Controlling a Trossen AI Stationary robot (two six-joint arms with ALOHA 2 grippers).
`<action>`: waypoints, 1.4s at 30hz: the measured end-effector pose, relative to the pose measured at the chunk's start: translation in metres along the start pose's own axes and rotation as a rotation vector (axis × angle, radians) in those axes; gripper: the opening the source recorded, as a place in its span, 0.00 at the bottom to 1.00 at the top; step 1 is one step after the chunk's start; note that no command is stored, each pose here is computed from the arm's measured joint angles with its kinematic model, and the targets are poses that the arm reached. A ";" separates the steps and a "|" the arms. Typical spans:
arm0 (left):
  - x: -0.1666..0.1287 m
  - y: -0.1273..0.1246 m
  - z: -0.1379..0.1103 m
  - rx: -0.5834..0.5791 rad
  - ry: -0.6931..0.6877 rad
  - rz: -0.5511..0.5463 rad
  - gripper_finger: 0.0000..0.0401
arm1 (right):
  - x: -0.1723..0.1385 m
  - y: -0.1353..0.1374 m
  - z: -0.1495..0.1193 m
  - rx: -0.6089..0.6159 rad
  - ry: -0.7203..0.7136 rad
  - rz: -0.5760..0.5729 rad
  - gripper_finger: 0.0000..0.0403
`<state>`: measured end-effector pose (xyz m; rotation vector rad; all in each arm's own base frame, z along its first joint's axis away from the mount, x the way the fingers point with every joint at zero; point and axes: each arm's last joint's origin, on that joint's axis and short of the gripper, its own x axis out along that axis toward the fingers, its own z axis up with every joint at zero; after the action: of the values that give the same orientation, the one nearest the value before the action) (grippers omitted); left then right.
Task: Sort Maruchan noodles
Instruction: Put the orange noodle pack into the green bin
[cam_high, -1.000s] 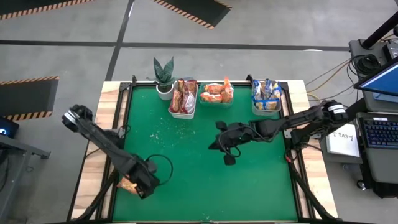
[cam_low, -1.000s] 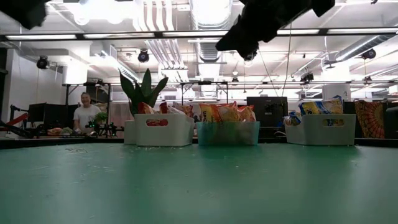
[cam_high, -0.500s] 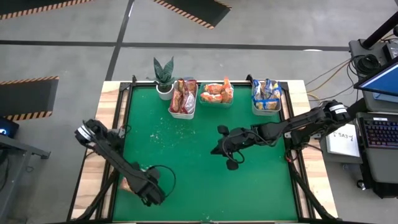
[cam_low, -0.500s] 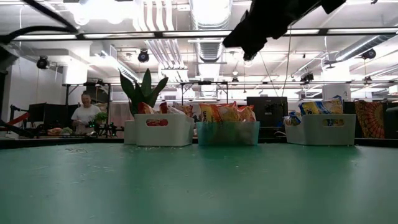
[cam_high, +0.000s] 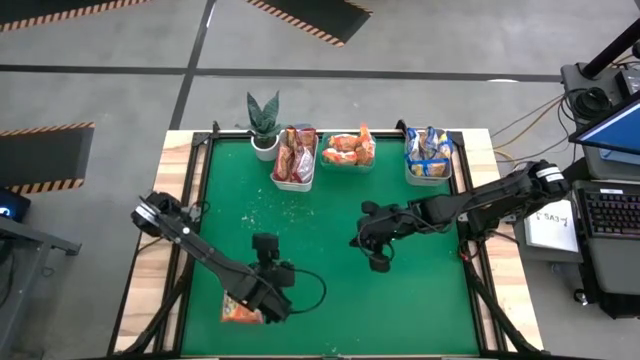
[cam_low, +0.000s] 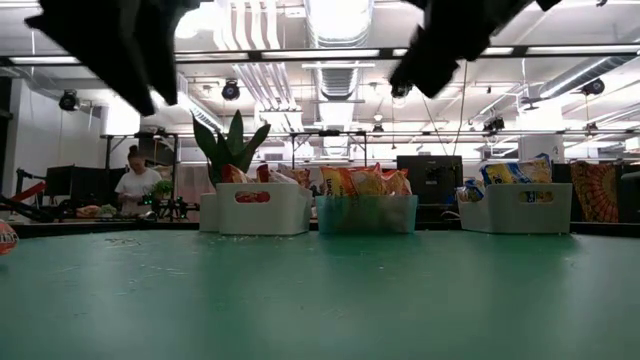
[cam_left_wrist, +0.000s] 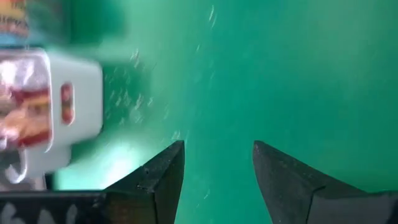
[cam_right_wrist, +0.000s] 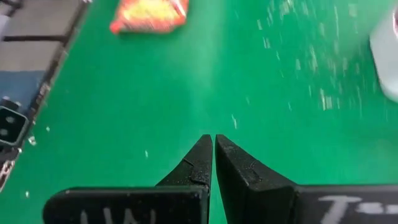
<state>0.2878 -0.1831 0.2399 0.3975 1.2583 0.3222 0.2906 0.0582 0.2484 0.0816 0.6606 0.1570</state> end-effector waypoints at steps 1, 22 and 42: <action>-0.002 0.000 -0.005 0.024 0.030 -0.002 0.43 | -0.001 0.000 -0.003 0.025 0.028 -0.008 0.02; 0.038 -0.056 -0.079 -0.096 -0.102 -0.103 0.20 | 0.004 -0.001 -0.019 0.071 0.024 -0.063 0.02; 0.017 0.021 -0.109 -0.219 -0.438 -0.021 0.01 | 0.029 -0.012 -0.020 0.519 -0.081 -0.197 0.03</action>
<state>0.1875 -0.1447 0.2069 0.2485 0.7893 0.3305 0.3018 0.0518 0.2135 0.5168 0.6119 -0.2102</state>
